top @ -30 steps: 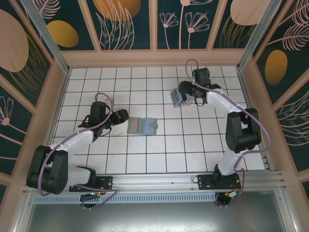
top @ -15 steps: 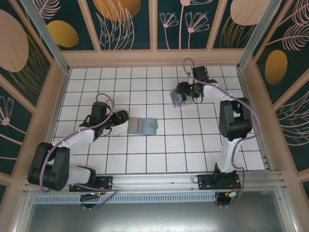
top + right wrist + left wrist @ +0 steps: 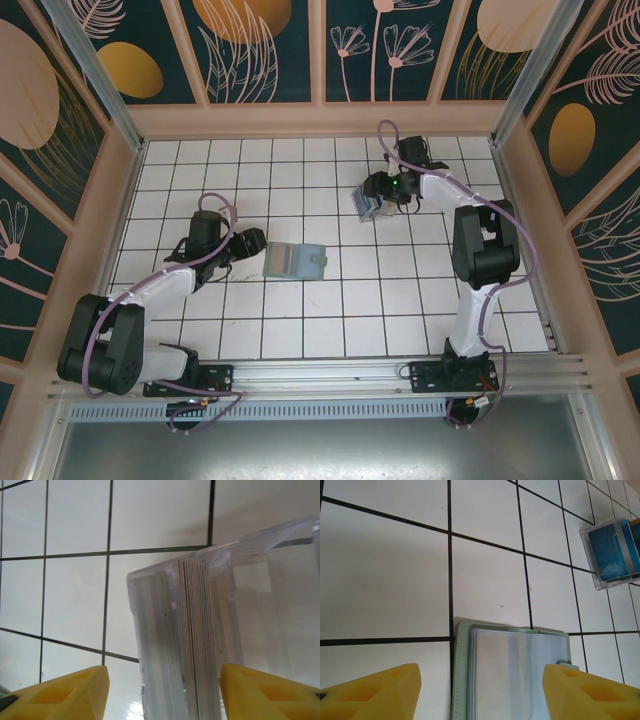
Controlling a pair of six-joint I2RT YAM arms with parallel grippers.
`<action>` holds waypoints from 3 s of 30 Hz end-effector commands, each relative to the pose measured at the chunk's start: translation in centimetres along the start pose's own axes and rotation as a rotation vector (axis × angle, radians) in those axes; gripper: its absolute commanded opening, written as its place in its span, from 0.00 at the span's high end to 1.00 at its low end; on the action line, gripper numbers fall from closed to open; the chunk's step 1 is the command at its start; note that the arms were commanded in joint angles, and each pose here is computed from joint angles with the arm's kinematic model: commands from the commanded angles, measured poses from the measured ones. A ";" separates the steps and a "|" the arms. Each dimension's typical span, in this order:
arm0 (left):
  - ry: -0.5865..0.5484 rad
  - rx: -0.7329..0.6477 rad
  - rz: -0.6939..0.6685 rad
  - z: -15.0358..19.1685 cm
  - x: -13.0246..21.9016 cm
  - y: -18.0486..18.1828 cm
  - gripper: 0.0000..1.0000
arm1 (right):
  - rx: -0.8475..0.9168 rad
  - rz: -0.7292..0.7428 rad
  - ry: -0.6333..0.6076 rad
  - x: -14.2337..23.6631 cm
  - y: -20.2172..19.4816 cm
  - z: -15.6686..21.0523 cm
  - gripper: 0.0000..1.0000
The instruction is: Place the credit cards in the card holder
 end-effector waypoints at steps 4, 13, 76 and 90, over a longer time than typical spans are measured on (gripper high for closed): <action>-0.002 -0.005 -0.013 -0.3 -0.2 -0.1 0.34 | 0.035 -0.083 -0.026 1.3 1.4 -0.3 0.48; 0.010 -0.006 -0.027 0.1 -0.4 0.4 0.34 | 0.034 -0.068 -0.036 1.4 1.3 -0.1 0.60; 0.065 0.018 -0.048 0.5 -2.0 1.3 0.34 | 0.137 0.368 0.067 -1.2 1.6 -0.1 0.41; 0.075 0.003 -0.062 0.5 -2.3 1.4 0.33 | 0.151 0.457 0.022 0.4 2.0 -0.9 0.55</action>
Point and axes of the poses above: each hand's point on the last joint's axis, 136 mm out from that joint toward the fingers, its own x axis back along the fingers, its own y axis along the line the jaws close on, z = x × y, the point moved 8 cm from there along x, back along the fingers, and after that the axes turned 13 degrees about x, right-handed, at the moved point
